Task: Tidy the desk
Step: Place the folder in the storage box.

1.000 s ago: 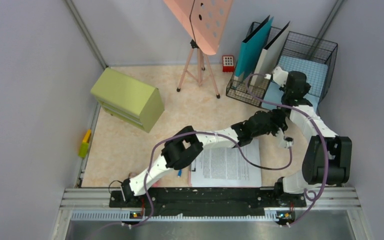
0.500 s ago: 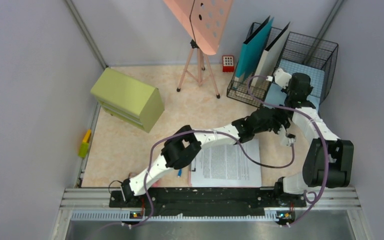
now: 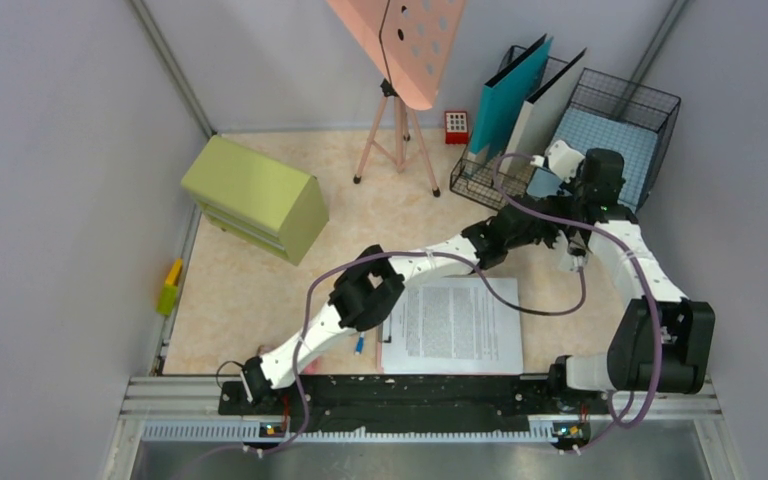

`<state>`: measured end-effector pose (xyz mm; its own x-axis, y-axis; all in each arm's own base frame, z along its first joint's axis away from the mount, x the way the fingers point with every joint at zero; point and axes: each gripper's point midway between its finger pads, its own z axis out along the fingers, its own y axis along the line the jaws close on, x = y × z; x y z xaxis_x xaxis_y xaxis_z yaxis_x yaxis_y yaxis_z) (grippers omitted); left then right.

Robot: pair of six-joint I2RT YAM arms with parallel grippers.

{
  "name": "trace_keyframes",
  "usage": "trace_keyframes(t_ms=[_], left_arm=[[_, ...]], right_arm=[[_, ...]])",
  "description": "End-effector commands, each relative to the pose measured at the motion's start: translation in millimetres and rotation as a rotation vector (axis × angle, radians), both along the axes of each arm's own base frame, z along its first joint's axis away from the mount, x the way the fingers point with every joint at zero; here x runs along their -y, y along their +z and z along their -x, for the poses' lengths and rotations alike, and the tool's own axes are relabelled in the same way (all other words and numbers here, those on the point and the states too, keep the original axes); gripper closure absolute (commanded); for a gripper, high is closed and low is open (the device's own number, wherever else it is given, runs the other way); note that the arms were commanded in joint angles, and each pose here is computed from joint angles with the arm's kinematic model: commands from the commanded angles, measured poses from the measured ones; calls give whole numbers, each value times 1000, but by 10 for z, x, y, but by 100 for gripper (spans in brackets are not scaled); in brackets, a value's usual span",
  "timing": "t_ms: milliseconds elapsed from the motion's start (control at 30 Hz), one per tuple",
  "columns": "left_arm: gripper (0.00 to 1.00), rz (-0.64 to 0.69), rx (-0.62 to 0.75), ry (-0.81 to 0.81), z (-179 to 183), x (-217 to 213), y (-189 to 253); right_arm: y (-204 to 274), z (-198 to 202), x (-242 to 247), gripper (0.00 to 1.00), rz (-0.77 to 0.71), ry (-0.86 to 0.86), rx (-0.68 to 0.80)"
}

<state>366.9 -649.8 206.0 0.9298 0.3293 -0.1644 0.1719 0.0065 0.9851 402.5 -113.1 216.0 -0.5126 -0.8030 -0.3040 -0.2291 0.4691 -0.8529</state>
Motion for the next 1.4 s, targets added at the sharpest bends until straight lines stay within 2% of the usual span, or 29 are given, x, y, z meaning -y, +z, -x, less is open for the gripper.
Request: trace_keyframes(t_ms=[0,533,1067,1233,1367], left_arm=[[100,68,109,82,-396,-180,324],[98,45,184,48,-516,-94,160],[62,59,198,37,-531,-73,155],[49,100,189,67,-515,-149,264],[31,110,167,61,-327,-253,334]], right_arm=[[109,93,-160,100,-156,-12,56],[72,169,-222,100,-179,-13,17],[17,195,-187,100,-173,-41,-15],[6,178,-174,100,-169,-50,-20],[14,161,-174,100,-174,-56,-25]])
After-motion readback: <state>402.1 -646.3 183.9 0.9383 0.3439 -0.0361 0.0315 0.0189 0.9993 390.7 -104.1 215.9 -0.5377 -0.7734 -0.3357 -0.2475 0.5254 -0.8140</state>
